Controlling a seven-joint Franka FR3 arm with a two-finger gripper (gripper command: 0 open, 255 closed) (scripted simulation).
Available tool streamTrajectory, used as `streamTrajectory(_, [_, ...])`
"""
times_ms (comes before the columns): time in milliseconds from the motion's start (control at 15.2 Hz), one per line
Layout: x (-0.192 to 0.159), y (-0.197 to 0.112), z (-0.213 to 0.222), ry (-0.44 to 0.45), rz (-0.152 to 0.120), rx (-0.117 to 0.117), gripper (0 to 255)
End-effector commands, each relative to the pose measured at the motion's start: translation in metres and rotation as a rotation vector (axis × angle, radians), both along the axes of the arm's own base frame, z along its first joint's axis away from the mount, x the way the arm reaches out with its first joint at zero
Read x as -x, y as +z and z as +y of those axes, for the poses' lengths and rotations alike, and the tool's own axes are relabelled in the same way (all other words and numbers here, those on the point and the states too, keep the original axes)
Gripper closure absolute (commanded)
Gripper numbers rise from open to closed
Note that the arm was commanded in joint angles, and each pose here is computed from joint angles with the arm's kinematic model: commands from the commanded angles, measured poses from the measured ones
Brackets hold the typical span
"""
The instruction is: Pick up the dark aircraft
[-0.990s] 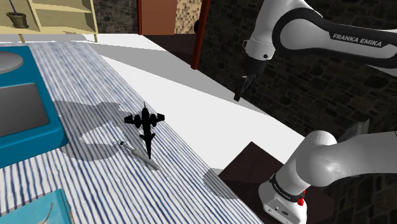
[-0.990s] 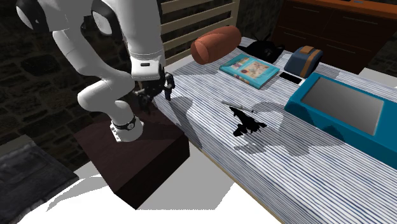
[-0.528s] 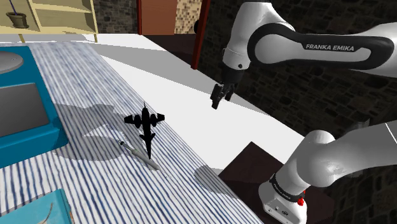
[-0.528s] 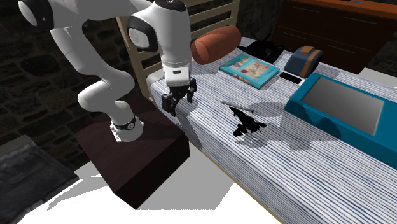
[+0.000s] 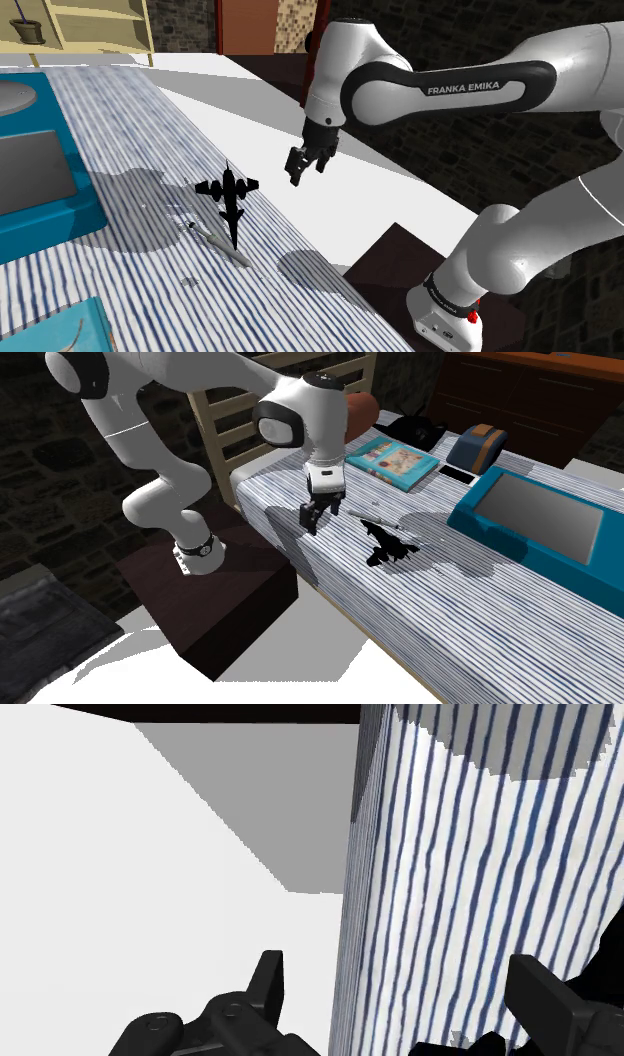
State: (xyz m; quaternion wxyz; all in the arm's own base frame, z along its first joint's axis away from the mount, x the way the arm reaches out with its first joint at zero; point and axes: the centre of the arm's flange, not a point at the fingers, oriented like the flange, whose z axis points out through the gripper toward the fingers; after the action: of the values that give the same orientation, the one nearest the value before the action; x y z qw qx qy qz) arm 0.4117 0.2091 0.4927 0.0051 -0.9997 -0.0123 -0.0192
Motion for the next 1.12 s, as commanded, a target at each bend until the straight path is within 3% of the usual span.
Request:
streamTrajectory(0, [-0.01, -0.01, 0.021, -0.007, -0.007, -0.008, 0])
streamTrajectory(792, [-0.081, -0.061, 0.144, -0.04, -0.044, -0.047, 0])
streamTrajectory(1056, [-0.085, -0.08, 0.15, -0.042, -0.046, -0.049, 0])
